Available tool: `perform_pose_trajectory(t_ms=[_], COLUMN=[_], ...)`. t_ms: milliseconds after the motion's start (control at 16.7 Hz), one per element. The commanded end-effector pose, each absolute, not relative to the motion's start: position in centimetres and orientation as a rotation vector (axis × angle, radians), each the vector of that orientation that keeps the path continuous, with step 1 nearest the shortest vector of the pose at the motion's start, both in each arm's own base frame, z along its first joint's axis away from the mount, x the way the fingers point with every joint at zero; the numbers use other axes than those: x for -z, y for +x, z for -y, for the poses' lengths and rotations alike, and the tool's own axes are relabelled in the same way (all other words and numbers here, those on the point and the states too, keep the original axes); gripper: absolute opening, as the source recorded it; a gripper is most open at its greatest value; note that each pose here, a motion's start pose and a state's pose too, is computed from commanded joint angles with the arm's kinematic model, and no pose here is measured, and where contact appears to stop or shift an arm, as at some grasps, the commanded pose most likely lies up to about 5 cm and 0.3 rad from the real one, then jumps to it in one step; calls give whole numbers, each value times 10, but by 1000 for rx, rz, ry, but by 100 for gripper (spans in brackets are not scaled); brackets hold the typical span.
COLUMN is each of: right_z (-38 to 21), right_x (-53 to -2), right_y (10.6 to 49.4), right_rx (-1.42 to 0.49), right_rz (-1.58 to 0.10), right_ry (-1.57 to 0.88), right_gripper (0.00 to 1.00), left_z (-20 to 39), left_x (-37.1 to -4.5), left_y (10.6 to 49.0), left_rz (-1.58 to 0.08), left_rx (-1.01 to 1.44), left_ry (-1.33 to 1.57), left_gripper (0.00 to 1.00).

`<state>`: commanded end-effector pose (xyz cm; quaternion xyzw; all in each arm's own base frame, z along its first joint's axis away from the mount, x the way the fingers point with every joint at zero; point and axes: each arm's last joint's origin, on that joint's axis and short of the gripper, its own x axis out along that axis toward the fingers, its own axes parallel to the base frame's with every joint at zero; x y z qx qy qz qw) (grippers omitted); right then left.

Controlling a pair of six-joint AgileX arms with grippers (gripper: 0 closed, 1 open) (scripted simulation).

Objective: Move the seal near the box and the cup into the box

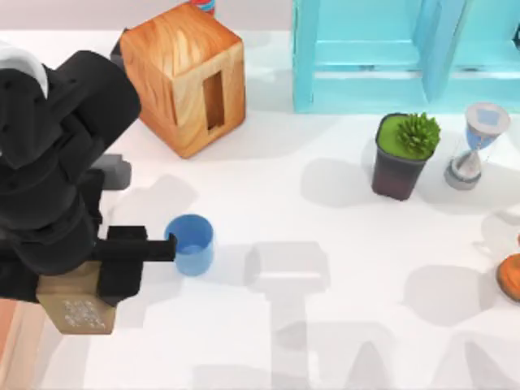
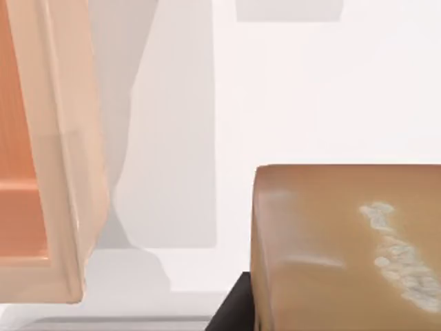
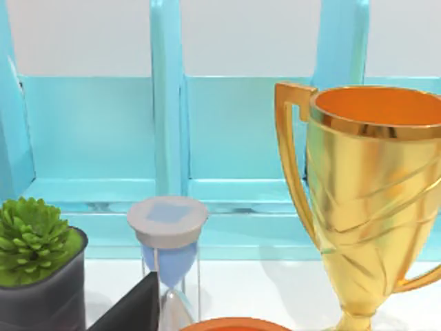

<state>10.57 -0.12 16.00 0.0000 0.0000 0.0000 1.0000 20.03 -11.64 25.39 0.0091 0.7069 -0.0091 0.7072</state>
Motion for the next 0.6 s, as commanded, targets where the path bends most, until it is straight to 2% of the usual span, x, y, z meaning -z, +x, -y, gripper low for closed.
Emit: perform_pose_trajectory(t_ms=[240, 600], right_z=[1, 1], right_x=[-160, -160], right_y=[106, 106], right_rx=[0, 0], right_rz=[0, 0], right_ry=[0, 0], right_gripper=[100, 100], left_z=[117, 117], left_x=[-250, -217], left_y=[201, 202], left_rz=[-1568, -1569], left_rx=[23, 21], left_ry=[23, 22], left_gripper=[0, 0])
